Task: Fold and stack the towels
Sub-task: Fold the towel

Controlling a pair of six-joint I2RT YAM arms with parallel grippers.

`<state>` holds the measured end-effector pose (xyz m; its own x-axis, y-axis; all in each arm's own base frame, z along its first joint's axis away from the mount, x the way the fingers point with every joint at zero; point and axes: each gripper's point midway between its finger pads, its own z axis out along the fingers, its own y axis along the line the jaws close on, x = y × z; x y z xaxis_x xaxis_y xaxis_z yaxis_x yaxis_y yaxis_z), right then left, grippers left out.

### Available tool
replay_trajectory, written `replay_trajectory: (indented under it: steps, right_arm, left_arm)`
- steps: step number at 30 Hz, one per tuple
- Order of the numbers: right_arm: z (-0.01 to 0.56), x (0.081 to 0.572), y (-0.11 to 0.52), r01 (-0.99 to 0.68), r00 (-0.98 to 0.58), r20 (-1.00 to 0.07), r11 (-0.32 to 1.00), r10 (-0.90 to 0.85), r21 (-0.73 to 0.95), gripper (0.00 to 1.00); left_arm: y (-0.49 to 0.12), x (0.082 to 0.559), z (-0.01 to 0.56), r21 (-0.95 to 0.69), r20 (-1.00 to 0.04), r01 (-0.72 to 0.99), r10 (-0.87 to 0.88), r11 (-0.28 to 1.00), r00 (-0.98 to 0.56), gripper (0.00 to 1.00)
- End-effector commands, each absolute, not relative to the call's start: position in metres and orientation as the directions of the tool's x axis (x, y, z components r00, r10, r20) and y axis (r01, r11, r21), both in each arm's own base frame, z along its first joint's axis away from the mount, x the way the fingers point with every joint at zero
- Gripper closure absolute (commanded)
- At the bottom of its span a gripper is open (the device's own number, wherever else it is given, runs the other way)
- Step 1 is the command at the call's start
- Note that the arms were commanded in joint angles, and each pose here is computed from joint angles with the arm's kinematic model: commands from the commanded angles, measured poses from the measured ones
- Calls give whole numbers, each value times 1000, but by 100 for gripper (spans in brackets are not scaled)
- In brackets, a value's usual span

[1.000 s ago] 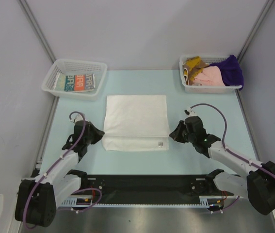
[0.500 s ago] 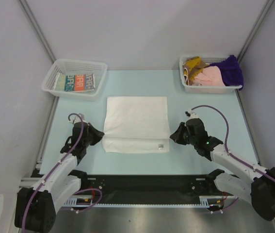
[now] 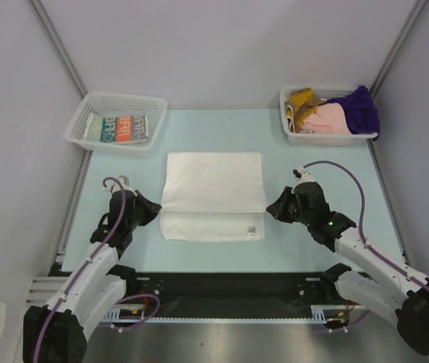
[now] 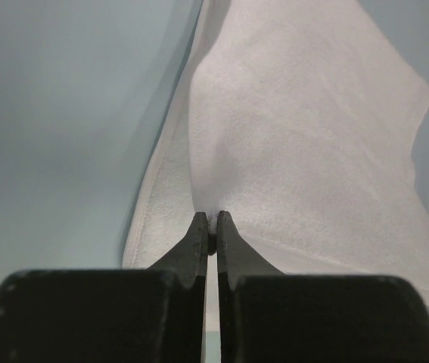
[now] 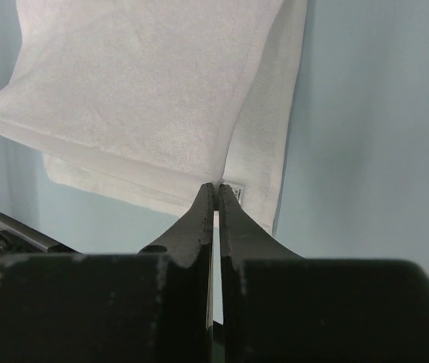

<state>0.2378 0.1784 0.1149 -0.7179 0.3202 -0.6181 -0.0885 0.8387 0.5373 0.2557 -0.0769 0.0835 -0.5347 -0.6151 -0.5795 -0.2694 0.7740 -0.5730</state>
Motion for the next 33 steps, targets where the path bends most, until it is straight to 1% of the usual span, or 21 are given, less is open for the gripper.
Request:
replay_trajectory:
  steps: [1,5,12,18,23,33]
  right_arm:
    - [127,247,157,-48,-670,-672,885,315,463,100]
    - [140,250,157,-57,-659,-683,884,316,464,100]
    - [141,246,155,-56,-655,-683,881,323,470,100]
    - [128,239,158,-51,-672,-664,874,328,483,100]
    - [105,226,159,-36,-707,-626,867,329,497,100]
    - [70,206,156,-4,-759,-569,871,317,491,100]
  left_arm:
    - [-58,269,108,-530,-660,-285,-600,799,-453,100]
    - [-59,277,127,-538,-668,-273,-601,798,-440,100]
    - [-56,273,133,-533,-681,-268,-595,802,-427,100]
    - [-57,266,114,-534,-656,-288,-604,795,-452,100]
    - [-57,255,91,-524,-633,-310,-607,793,-481,99]
    - [-62,241,53,-523,-575,-340,-618,781,-536,97]
